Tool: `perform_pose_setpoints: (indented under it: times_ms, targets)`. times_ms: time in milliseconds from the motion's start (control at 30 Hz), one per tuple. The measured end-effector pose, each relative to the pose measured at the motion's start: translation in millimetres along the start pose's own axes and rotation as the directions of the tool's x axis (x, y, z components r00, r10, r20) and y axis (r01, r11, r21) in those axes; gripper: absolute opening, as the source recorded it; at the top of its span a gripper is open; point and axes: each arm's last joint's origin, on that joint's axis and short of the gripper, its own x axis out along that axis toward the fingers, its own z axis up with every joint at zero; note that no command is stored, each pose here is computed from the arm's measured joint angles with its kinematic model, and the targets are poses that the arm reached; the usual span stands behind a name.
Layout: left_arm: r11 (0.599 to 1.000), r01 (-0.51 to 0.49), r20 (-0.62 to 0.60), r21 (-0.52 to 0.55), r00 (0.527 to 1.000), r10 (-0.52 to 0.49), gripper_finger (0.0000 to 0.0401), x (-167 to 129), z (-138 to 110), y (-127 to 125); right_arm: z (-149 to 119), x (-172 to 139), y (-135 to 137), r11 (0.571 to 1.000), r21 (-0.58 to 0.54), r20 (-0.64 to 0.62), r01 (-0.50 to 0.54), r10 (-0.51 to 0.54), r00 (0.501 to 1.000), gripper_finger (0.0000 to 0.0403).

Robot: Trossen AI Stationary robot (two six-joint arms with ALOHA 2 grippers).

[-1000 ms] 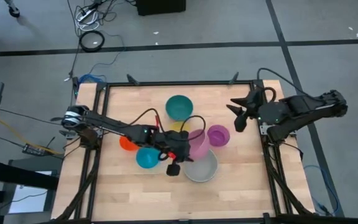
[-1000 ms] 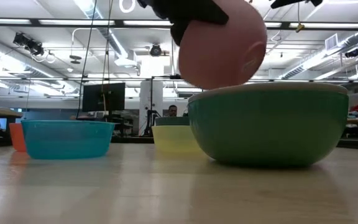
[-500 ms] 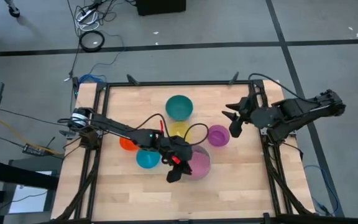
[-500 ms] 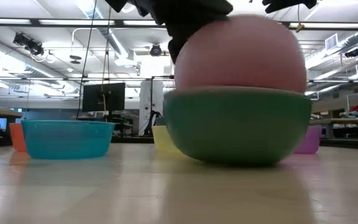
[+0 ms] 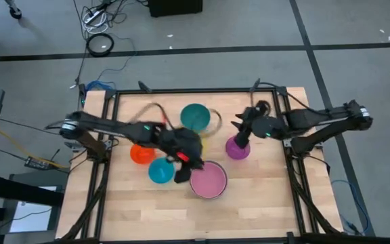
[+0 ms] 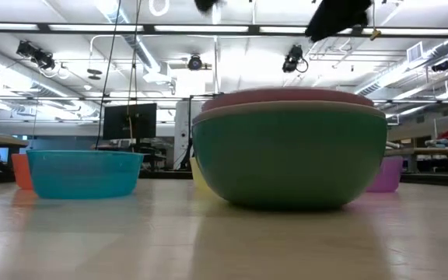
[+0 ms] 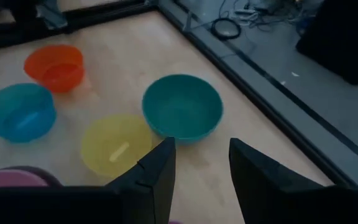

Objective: Nest bowls inside each other
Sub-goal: Stack the green bowl on top of the pink bowl

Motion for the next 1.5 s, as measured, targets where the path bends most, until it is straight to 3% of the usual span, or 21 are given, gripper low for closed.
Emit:
perform_pose_setpoints:
  times_ms: [100, 233, 467, 633, 933, 1500]
  targets:
    - [0.992, -0.125, 0.113, 0.011, 0.986, 0.123, 0.0089, -57.7, 18.1, -5.5, 9.2, 34.0, 1.2, 0.998, -0.033, -0.022, -0.052, 0.051, 0.998, 0.0138]
    - [0.972, -0.236, 0.302, -0.023, 0.925, 0.232, 0.0089, -129.3, 27.9, -12.5, 23.4, 86.2, -5.7, 0.993, 0.002, -0.071, -0.115, 0.115, 0.991, 0.0138]
    - [0.939, -0.331, 0.406, -0.099, 0.848, 0.341, 0.009, -184.8, 19.4, -14.7, 43.2, 173.6, -1.5, 0.974, 0.098, -0.216, -0.203, 0.22, 0.951, 0.0141]
    - [0.916, -0.378, 0.368, -0.133, 0.839, 0.4, 0.009, -191.9, 12.0, -13.1, 50.7, 218.1, 19.2, 0.975, 0.062, -0.267, -0.213, 0.222, 0.938, 0.0144]
    - [0.903, -0.398, 0.26, -0.161, 0.866, 0.427, 0.009, -181.2, 3.9, -10.2, 47.9, 266.9, 41.2, 0.992, -0.054, -0.447, -0.112, 0.076, 0.891, 0.0147]
    - [0.895, -0.401, 0.233, -0.196, 0.867, 0.439, 0.009, -174.4, -0.7, -8.3, 47.5, 276.8, 51.6, 0.981, -0.023, -0.475, -0.194, 0.16, 0.865, 0.0212]
